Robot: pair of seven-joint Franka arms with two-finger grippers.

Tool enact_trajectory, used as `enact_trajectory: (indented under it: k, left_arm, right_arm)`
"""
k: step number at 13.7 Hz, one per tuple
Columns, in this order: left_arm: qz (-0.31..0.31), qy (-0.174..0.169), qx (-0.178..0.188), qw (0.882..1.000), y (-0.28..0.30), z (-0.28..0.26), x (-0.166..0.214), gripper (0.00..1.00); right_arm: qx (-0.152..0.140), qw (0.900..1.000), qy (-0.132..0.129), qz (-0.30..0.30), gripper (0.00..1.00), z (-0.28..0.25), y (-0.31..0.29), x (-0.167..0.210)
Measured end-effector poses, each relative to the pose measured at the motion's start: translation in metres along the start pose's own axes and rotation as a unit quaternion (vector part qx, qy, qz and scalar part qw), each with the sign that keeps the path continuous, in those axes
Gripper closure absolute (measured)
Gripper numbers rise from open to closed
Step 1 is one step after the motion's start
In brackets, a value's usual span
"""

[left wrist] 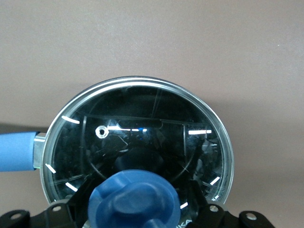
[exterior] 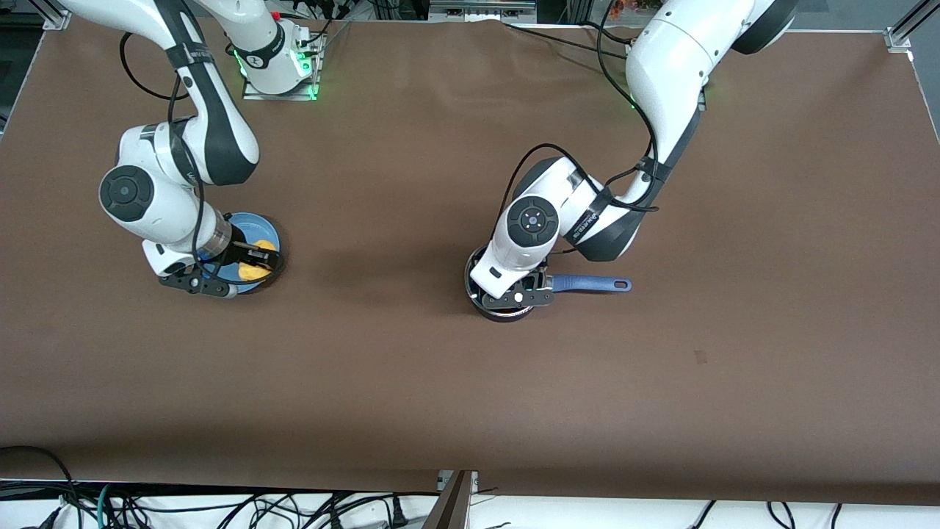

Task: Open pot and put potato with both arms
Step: 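Grasp the potato with the right gripper while the left gripper grasps the knob, then lift the lid aside with the left gripper while the right gripper carries the potato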

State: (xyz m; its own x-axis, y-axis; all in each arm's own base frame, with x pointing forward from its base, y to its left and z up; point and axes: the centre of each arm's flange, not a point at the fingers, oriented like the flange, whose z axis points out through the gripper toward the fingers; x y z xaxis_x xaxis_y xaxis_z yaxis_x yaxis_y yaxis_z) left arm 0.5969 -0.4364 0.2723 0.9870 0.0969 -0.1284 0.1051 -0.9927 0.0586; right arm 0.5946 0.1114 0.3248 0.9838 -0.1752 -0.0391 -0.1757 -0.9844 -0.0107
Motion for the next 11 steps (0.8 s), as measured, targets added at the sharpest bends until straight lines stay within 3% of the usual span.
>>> enact_trajectory:
  k: [3, 5, 8, 10, 11]
  left_arm:
    - [0.000, -0.004, 0.005, 1.000, -0.001, 0.000, -0.001, 0.19]
    - [-0.001, -0.003, 0.005, 1.000, -0.002, -0.003, 0.000, 0.35]
    - [0.000, -0.004, 0.006, 1.000, -0.004, -0.002, 0.001, 0.44]
    - [0.002, -0.006, 0.009, 1.000, -0.006, -0.002, 0.003, 0.57]
    - [0.001, -0.008, 0.011, 1.000, -0.008, -0.004, 0.004, 0.57]
  right_arm:
    - [0.007, 1.000, 0.008, -0.009, 0.41, -0.009, -0.020, -0.002]
    - [0.011, 1.000, 0.013, -0.011, 0.41, -0.014, -0.033, -0.003]
    - [0.016, 1.000, 0.020, -0.006, 0.41, -0.019, -0.060, -0.007]
    - [0.021, 0.999, 0.024, 0.009, 0.41, -0.022, -0.088, -0.010]
    - [0.025, 0.999, 0.027, 0.015, 0.41, -0.023, -0.102, -0.010]
